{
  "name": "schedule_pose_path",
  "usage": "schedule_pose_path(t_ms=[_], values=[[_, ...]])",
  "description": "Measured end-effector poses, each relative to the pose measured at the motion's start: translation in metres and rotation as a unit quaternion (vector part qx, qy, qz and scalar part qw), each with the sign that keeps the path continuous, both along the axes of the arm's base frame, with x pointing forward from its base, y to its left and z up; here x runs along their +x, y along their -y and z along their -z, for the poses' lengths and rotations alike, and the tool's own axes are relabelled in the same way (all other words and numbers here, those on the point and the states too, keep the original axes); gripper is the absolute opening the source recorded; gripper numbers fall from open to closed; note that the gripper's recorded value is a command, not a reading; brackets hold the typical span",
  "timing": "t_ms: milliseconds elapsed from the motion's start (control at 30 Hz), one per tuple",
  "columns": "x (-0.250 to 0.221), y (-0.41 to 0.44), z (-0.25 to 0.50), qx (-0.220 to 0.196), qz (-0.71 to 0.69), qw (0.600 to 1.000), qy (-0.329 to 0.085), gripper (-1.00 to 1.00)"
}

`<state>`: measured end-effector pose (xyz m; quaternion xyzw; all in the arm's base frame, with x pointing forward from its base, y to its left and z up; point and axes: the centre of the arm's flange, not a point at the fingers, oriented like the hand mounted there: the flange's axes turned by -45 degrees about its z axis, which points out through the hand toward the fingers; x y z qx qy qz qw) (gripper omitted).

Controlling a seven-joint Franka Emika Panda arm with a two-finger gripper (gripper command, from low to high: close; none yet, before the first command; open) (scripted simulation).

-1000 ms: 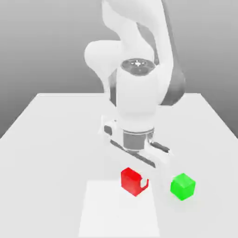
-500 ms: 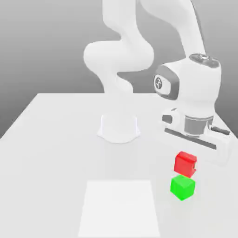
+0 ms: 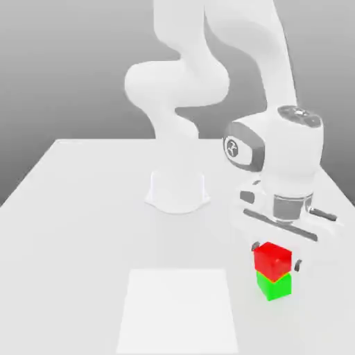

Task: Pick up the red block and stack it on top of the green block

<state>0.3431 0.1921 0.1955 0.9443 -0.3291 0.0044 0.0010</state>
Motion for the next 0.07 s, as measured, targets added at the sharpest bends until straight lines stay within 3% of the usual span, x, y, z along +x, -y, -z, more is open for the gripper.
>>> schedule_pose_path(t_ms=[67], values=[[0.0013, -0.0005, -0.0107, -0.001, 0.000, 1.000, 0.001, 1.00]])
